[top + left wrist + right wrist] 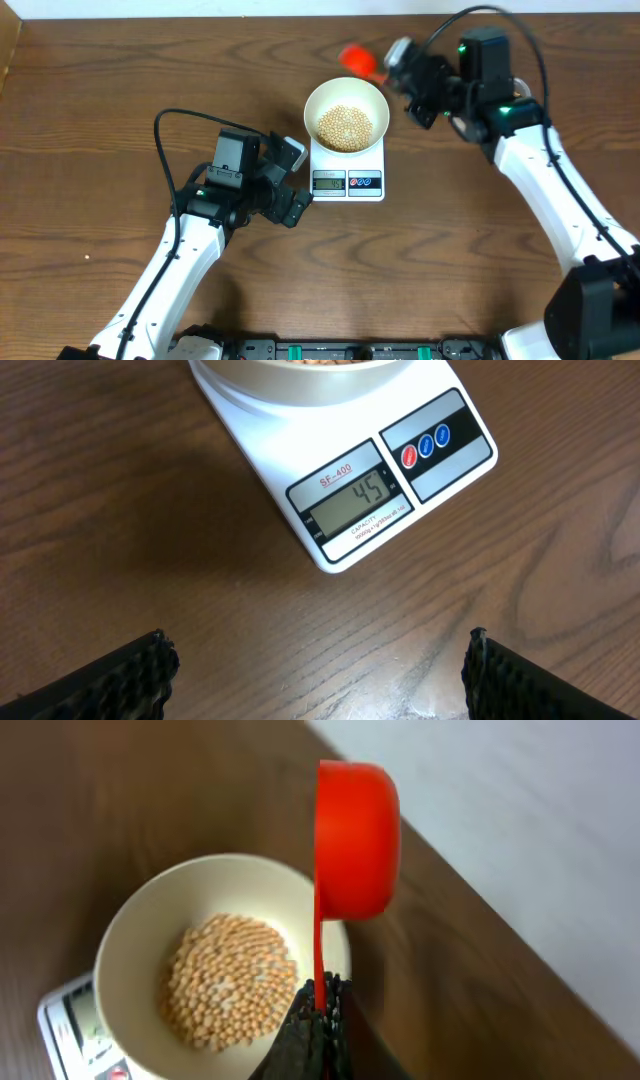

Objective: Scoop item into bowl and weigh 50g on scale
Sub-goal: 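Carry the scoop back right to the chickpea tub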

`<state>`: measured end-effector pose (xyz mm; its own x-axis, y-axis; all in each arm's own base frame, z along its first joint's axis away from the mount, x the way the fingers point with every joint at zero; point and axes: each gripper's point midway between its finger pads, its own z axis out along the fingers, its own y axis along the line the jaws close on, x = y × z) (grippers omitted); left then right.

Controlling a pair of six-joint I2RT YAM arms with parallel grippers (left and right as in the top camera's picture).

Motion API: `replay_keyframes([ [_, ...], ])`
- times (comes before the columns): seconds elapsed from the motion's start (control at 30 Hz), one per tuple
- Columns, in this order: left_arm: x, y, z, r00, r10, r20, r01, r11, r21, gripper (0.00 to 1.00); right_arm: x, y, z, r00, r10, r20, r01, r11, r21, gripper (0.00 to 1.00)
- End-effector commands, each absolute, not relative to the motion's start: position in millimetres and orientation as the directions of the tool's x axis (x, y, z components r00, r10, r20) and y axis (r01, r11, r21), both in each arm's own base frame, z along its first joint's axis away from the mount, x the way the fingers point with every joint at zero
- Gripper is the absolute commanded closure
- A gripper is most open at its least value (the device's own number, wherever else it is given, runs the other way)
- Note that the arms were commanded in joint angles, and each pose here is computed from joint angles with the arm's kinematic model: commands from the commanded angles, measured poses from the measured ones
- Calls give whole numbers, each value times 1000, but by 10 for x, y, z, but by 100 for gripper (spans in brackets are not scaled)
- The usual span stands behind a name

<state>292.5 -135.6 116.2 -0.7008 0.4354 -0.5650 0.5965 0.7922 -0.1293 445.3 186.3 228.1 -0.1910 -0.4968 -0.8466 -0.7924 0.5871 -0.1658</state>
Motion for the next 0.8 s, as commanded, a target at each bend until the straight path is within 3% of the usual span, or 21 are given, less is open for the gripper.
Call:
replay_keyframes([
  [0.0,2916,-1351,1145,-701,437,-563,599,790,-132,6,4507,1521,2565,-339,-306,-890,-676,737,3,99],
  [0.23,2916,-1351,1145,-701,437,-563,599,790,-132,7,4483,985,2619,-443,-206,-872,-558,825,89,99],
  [0.5,2916,-1351,1145,-702,437,-563,598,790,-132,7,4333,582,2321,-599,-165,-783,-448,880,157,99],
  [0.77,2916,-1351,1145,-701,437,-563,599,790,-132,7,4249,347,2204,-663,-127,-738,-381,906,186,98],
])
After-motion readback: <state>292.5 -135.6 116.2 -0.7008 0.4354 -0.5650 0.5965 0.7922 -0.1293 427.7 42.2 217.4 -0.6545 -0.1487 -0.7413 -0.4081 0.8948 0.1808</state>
